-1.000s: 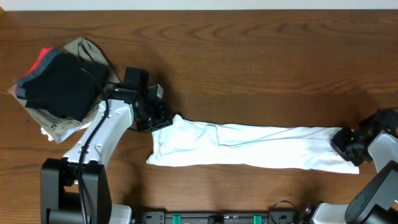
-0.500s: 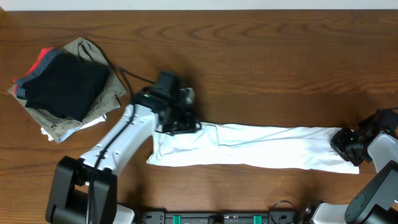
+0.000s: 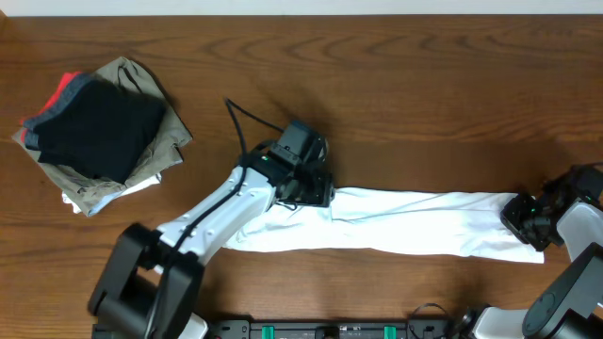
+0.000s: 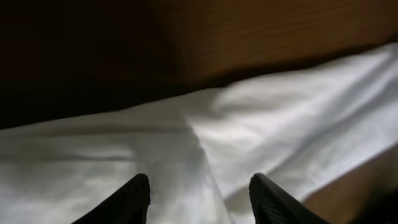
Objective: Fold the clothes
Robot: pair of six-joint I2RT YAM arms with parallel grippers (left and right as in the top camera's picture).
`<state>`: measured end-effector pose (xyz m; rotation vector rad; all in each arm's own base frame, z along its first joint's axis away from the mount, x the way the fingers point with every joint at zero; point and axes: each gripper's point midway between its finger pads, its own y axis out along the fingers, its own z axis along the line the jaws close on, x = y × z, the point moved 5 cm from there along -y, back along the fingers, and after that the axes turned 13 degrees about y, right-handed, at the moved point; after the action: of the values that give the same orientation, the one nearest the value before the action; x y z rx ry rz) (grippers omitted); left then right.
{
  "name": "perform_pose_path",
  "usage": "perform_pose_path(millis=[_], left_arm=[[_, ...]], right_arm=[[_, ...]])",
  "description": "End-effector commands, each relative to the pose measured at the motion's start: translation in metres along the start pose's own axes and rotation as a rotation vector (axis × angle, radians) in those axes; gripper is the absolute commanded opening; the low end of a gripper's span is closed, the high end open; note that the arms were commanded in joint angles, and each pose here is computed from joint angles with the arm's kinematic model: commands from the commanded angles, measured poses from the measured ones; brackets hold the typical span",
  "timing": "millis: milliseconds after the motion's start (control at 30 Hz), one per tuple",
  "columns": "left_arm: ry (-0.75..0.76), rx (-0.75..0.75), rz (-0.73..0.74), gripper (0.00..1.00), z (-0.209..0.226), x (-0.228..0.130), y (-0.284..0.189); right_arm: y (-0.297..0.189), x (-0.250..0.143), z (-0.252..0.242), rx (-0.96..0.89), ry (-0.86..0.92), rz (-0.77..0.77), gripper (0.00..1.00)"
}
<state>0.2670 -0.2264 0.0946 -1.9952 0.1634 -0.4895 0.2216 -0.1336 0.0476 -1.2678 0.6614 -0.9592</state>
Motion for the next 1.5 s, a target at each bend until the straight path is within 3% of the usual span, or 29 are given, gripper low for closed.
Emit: perform_pose_path(millis=[0,167,300,400,533,800,900,1167,1467], left_arm=[[-0.089,0.038,0.042,0.54,0.008,-0.007,0.016],[-0.12,0.047,0.072,0.52,0.012,-0.011,0.023],[-0.119,0.029,0.075,0.26,0.009,-0.011,0.022],[-0.116,0.021,0.067,0.13,0.007,-0.009,0.021],[-0.098,-0.07,0.055,0.07,-0.008,-0.004,0.011],[-0.062,-0.335,0.112,0.07,-0.048,-0.011,-0.007],[-0.056,-0.332,0.147,0.08,-0.055,-0.019,-0.004],[0.002,-0.311,0.172,0.32,-0.071,-0.03,0.002],[0.018,-0.25,0.157,0.33,-0.068,-0.031,0.006]], right_arm=[[0.004,-0.006,0.0,0.001,-0.016,0.021,0.17],[0.004,-0.006,0.001,0.005,-0.016,0.022,0.18],[0.004,-0.006,0.001,0.005,-0.016,0.022,0.18],[0.004,-0.006,0.001,0.005,-0.016,0.022,0.18],[0.004,-0.006,0.001,0.005,-0.016,0.022,0.18],[0.004,-0.006,0.001,0.005,-0.016,0.022,0.18],[0.004,-0.006,0.001,0.005,-0.016,0.022,0.18],[0.004,-0.006,0.0,0.005,-0.016,0.023,0.18],[0.004,-0.007,0.0,0.004,-0.015,0.025,0.19]])
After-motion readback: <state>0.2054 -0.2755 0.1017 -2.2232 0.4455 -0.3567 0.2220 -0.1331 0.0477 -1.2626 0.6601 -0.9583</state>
